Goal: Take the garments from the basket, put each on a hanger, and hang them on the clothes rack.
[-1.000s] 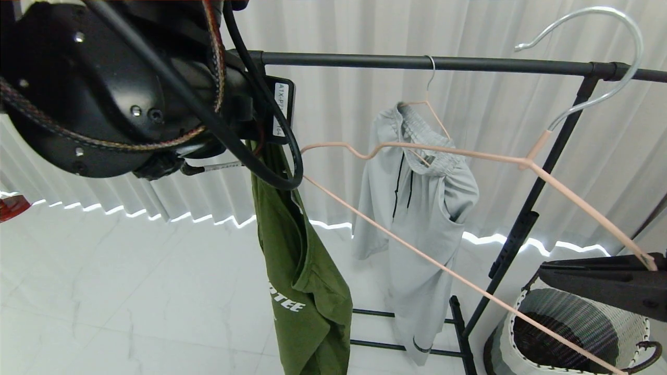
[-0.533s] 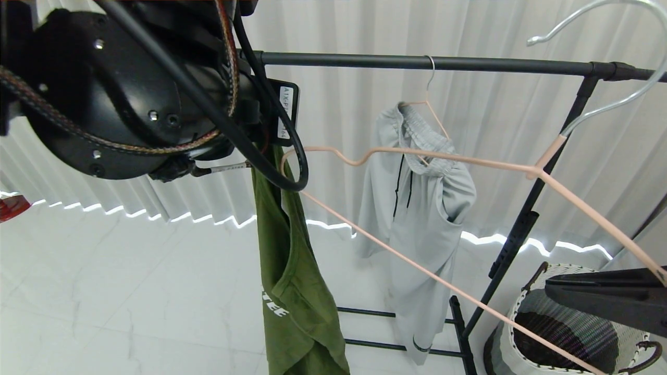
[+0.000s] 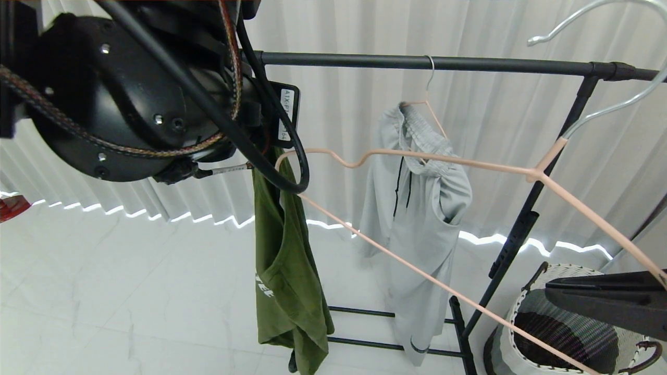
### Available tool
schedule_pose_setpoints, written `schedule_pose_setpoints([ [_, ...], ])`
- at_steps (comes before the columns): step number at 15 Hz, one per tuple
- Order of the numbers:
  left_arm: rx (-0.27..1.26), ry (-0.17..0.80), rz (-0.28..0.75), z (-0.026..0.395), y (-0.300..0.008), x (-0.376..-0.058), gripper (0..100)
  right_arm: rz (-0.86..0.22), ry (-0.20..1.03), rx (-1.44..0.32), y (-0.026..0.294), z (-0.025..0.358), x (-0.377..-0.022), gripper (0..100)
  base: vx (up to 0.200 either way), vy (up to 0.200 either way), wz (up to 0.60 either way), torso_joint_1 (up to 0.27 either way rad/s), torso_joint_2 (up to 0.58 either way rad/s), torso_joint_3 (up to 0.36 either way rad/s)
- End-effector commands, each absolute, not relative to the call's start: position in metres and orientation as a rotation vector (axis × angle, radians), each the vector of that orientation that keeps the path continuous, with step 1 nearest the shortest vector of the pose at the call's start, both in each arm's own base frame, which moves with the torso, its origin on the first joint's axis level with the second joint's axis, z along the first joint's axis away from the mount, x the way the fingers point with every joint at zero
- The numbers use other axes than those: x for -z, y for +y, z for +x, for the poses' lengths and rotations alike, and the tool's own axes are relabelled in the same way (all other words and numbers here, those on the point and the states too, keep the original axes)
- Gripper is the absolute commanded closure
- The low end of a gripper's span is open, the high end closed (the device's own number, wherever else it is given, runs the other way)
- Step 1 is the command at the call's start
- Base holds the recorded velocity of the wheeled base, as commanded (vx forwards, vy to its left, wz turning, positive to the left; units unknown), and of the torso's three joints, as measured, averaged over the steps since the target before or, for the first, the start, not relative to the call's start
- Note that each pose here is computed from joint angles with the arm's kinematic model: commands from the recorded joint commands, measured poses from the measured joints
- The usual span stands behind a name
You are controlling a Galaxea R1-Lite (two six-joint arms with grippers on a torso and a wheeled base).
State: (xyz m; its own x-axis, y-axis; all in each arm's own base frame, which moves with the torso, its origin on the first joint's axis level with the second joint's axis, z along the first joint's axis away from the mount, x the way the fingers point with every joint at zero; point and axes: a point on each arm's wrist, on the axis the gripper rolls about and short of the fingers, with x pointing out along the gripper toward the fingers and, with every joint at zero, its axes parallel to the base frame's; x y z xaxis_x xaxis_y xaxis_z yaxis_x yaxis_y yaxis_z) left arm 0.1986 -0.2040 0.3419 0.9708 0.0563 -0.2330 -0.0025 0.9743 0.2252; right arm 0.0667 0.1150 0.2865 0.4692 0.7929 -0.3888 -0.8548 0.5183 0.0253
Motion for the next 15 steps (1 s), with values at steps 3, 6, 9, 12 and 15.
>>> schedule_pose_setpoints([
  [3, -0.009, 0.237, 0.228, 0.193, -0.208, -0.342, 100, -0.197, 0.386, -1.012, 0.12, 0.069, -0.284, 100, 0.0, 0.0, 0.0, 0.0, 0.0, 0.0],
  [6, 0.02, 0.232, 0.229, 0.186, -0.213, -0.343, 100, -0.178, 0.362, -0.989, 0.128, 0.077, -0.284, 100, 0.0, 0.0, 0.0, 0.0, 0.0, 0.0],
  [9, 0.018, 0.237, 0.235, 0.186, -0.213, -0.34, 100, -0.154, 0.335, -0.953, 0.137, 0.09, -0.285, 100, 0.0, 0.0, 0.0, 0.0, 0.0, 0.0],
  [12, 0.044, 0.233, 0.232, 0.181, -0.217, -0.341, 100, -0.144, 0.321, -0.938, 0.147, 0.099, -0.283, 100, 0.0, 0.0, 0.0, 0.0, 0.0, 0.0],
  [15, 0.061, 0.231, 0.212, 0.176, -0.22, -0.342, 100, -0.14, 0.323, -0.934, 0.165, 0.111, -0.278, 100, 0.0, 0.0, 0.0, 0.0, 0.0, 0.0],
])
